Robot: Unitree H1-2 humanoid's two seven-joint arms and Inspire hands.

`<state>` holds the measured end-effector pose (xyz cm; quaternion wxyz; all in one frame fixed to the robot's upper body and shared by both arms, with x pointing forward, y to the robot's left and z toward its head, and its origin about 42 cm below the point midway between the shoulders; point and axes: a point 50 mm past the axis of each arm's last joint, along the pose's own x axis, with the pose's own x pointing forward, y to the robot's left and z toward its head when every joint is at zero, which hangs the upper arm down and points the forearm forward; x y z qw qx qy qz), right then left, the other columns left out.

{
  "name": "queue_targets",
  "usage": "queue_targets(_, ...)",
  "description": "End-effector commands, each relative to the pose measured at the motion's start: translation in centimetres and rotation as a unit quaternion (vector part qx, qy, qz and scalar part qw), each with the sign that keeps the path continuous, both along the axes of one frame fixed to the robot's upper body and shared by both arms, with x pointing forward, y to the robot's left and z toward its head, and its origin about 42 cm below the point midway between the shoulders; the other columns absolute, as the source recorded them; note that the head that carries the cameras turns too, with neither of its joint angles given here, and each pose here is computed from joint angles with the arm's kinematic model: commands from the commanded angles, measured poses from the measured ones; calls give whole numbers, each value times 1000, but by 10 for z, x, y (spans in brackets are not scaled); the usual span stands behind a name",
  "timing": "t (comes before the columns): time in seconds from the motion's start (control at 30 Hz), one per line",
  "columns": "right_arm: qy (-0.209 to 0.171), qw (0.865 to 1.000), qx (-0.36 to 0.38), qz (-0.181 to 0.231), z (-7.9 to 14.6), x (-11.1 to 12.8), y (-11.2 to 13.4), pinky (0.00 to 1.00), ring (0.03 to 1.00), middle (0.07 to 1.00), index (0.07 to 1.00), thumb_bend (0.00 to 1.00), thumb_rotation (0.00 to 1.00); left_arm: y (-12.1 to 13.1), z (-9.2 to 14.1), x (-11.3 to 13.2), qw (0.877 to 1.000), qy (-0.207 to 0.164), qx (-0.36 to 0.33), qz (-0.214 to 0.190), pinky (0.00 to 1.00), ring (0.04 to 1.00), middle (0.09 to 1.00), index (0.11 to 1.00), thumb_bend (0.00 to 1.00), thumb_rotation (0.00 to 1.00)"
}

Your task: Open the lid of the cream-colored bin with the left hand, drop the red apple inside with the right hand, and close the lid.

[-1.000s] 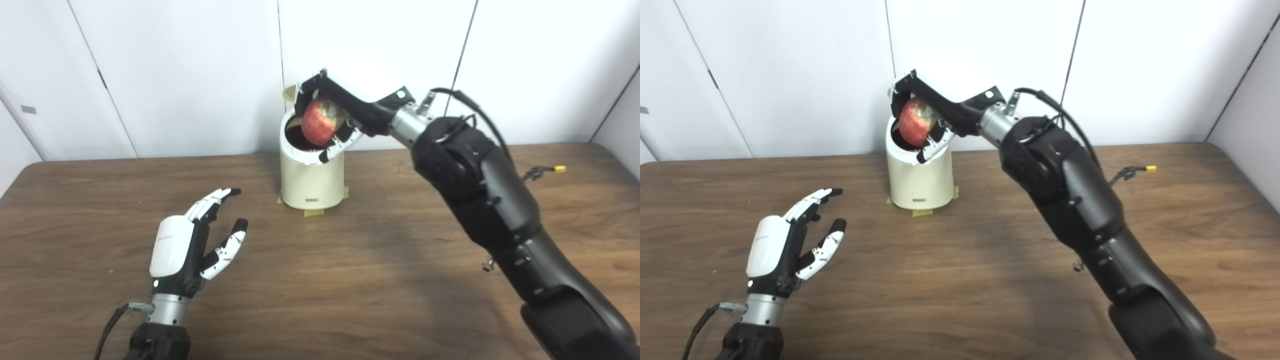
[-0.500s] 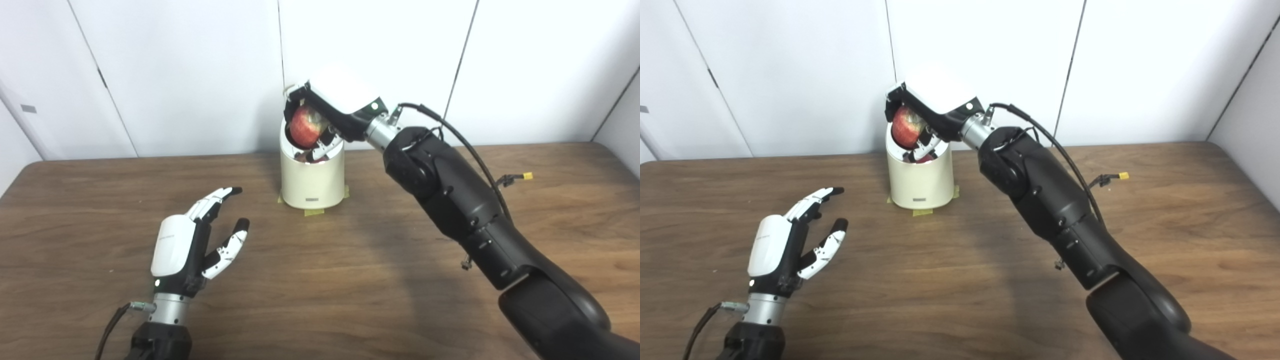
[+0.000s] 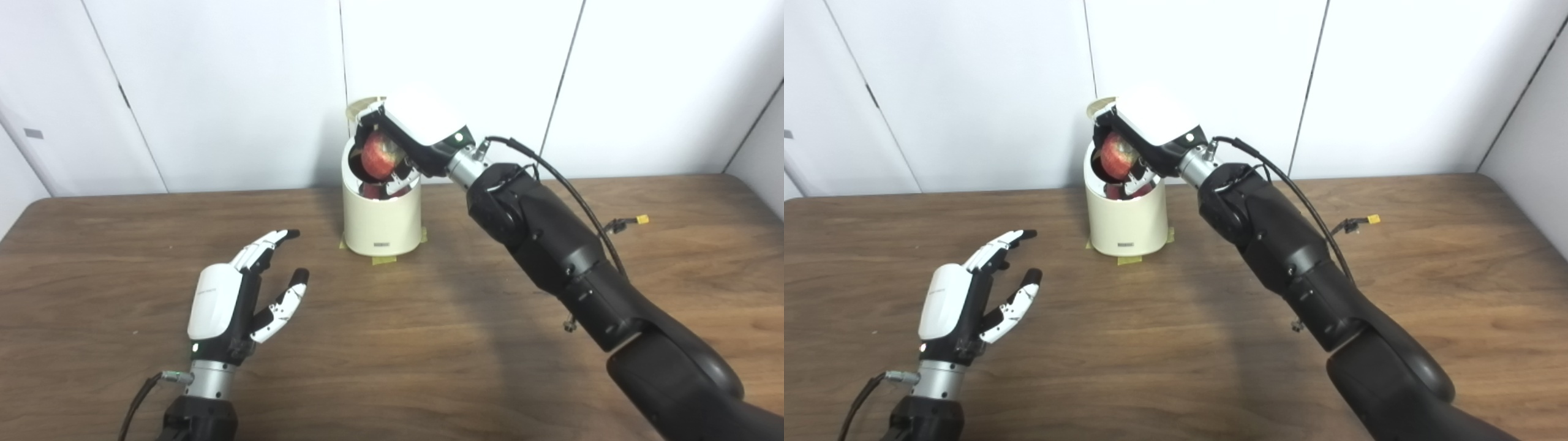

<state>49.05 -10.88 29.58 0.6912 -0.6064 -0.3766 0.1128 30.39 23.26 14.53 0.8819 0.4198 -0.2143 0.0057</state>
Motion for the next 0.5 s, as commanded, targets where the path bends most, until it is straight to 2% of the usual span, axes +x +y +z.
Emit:
queue_targets(0.0,-44,999,11,5,34,5,7,381,465,569,441,508,0,-6,4,-1,1000,-15,-8,-3,648,800,843,824,350,770)
queue_targets(0.17,-43,999,-17,-28,35,3,8,425,455,581,480,507,0,-5,4,0,1000,-13,-8,-2,654,806,847,823,359,810)
queue_targets(0.2,-41,998,-21,-31,35,2,8,456,520,627,486,512,57,-5,4,0,1000,-14,-8,-3,652,805,845,822,356,807)
queue_targets(0.23,-40,998,-23,-33,36,1,9,488,581,673,577,741,23,-5,4,0,1000,-15,-8,-3,649,803,843,820,351,802)
queue_targets(0.3,-39,998,-26,-35,36,0,9,522,646,728,658,884,4,-5,3,0,1000,-14,-10,-4,647,803,843,821,350,798)
queue_targets(0.47,-32,999,-19,-34,36,-2,9,541,710,816,757,962,26,-4,3,0,1000,-12,-7,-4,656,805,844,827,354,811)
